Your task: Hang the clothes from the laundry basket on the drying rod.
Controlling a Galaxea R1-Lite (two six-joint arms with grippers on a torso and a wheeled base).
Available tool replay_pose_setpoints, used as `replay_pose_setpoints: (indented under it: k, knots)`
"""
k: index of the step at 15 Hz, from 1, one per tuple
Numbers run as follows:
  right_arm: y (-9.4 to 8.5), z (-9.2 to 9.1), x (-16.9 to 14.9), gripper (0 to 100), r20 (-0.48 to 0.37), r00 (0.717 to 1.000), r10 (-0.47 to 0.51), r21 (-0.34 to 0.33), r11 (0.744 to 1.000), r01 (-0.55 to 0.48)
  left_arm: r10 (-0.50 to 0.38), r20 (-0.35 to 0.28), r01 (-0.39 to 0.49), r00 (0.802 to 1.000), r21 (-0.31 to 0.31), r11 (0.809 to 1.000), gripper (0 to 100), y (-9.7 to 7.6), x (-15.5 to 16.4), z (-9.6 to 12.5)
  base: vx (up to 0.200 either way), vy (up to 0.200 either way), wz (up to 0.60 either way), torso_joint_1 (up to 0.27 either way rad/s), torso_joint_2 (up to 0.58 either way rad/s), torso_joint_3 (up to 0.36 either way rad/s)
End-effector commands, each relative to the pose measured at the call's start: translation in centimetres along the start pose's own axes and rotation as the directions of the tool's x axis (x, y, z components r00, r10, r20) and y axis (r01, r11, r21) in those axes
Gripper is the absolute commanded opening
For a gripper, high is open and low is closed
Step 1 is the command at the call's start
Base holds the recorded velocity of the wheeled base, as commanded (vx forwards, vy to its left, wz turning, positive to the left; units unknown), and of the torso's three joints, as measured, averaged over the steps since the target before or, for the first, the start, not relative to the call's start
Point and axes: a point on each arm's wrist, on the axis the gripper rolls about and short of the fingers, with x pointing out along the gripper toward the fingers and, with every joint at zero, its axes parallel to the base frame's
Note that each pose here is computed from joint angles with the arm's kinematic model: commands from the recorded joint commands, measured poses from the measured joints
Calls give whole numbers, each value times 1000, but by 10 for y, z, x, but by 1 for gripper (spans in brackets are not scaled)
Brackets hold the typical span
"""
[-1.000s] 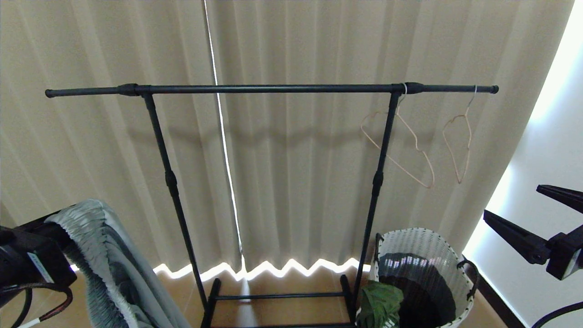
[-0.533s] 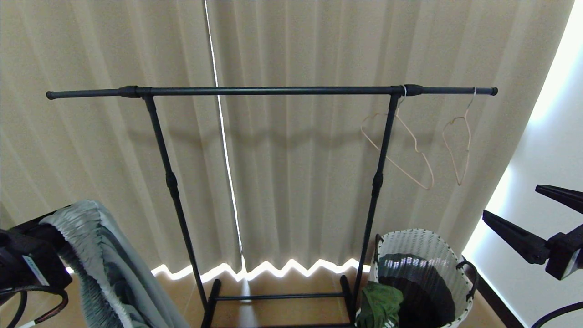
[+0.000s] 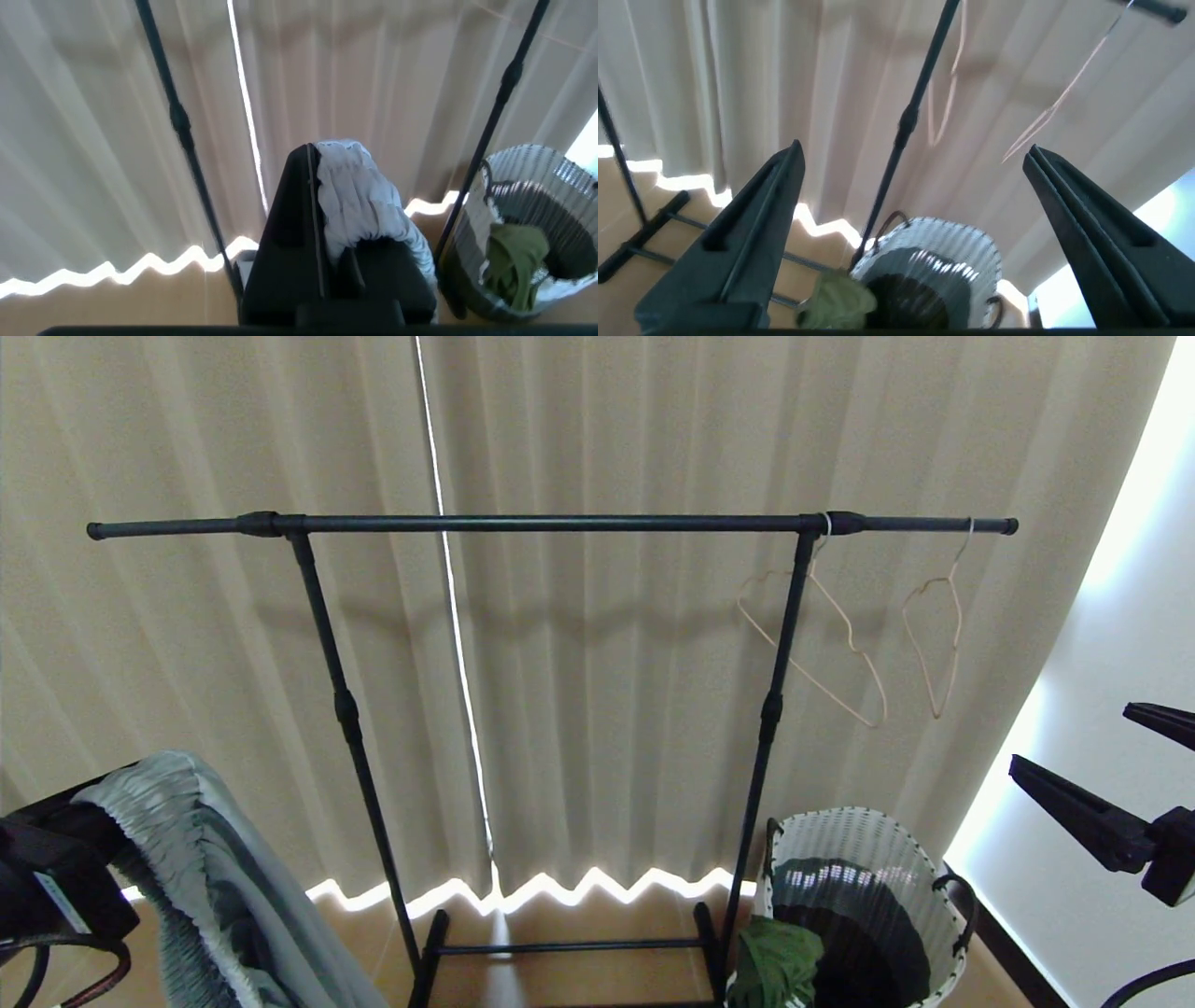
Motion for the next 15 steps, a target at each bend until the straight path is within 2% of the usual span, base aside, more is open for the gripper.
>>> replay_pose_setpoints:
  k: [1,7,12,15]
  knots:
    - [0,0,-2,100,5,1000,-1,0,1000,1,-1,-3,1,1000,1,1000,0,0,0,-1,200,-200,0,2,-2,2]
    - [0,1,-2,100,8,1000,-2,0,1000,2,-3,-10,3,1000,5,1000,0,0,-1,-4,200,-200,0,2,0,1]
    - [0,2,-2,100,9,1000,-5,-2,1000,5,-1,-6,1,1000,6,1000,0,0,-3,-5,0,0,0,0,0,0]
    - [-2,0,-2,100,-18,995,-93,-3,996,93,-4,-25,4,1000,34,999,0,0,-2,-8,0,0,0,0,0,0]
